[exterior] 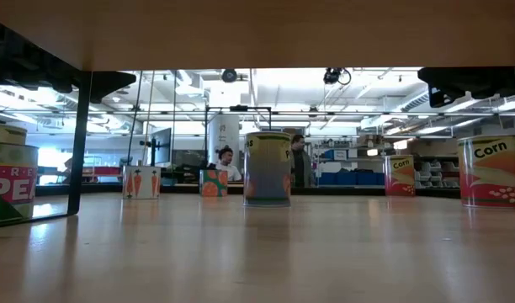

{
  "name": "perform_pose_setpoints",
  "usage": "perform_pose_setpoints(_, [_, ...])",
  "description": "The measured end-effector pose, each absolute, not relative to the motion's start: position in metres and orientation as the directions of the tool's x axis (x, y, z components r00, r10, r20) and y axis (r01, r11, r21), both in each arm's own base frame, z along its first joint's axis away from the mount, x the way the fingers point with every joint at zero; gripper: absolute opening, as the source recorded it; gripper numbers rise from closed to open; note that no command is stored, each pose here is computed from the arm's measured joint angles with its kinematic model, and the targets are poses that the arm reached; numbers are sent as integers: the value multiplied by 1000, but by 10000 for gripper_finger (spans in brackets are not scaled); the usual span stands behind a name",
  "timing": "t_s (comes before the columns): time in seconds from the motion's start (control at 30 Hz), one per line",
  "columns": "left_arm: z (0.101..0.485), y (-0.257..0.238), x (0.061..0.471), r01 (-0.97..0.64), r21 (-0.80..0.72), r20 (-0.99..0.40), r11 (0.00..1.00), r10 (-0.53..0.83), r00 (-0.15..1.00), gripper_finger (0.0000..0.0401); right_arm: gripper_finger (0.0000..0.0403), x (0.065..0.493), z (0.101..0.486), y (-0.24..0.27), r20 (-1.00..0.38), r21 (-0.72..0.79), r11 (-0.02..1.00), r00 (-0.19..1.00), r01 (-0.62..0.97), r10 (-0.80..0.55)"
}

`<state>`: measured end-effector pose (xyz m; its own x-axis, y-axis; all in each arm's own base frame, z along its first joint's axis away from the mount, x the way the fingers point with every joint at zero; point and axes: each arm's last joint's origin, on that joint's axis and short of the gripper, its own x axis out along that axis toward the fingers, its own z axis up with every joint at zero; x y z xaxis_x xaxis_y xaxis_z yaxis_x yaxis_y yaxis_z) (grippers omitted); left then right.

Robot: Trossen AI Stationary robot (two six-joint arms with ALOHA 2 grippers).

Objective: Pick and place cans onto a shelf

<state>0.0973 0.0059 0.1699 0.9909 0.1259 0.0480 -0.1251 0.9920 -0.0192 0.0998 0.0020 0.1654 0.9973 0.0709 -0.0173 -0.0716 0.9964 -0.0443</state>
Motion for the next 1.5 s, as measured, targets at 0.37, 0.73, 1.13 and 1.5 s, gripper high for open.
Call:
perform_pose_setpoints(0.37, [170,6,97,-125,-19,48,992,126,991,316,17,100,165,2,-17,-44,996,997,-72,71])
perform_pose_setpoints(0.73, [170,6,97,-115,-93,54,989,120,991,316,17,100,165,2,-17,-45,996,997,-72,71])
perform_pose_setpoints(1.13, [204,11,106,-328,-434,-149,839,292,945,315,17,100,167,2,-5,-45,996,997,-71,71])
perform_pose_setpoints(1.5, [260,34,147,-790,-154,-428,593,681,595,315,17,100,167,2,-2,-45,996,997,-71,71])
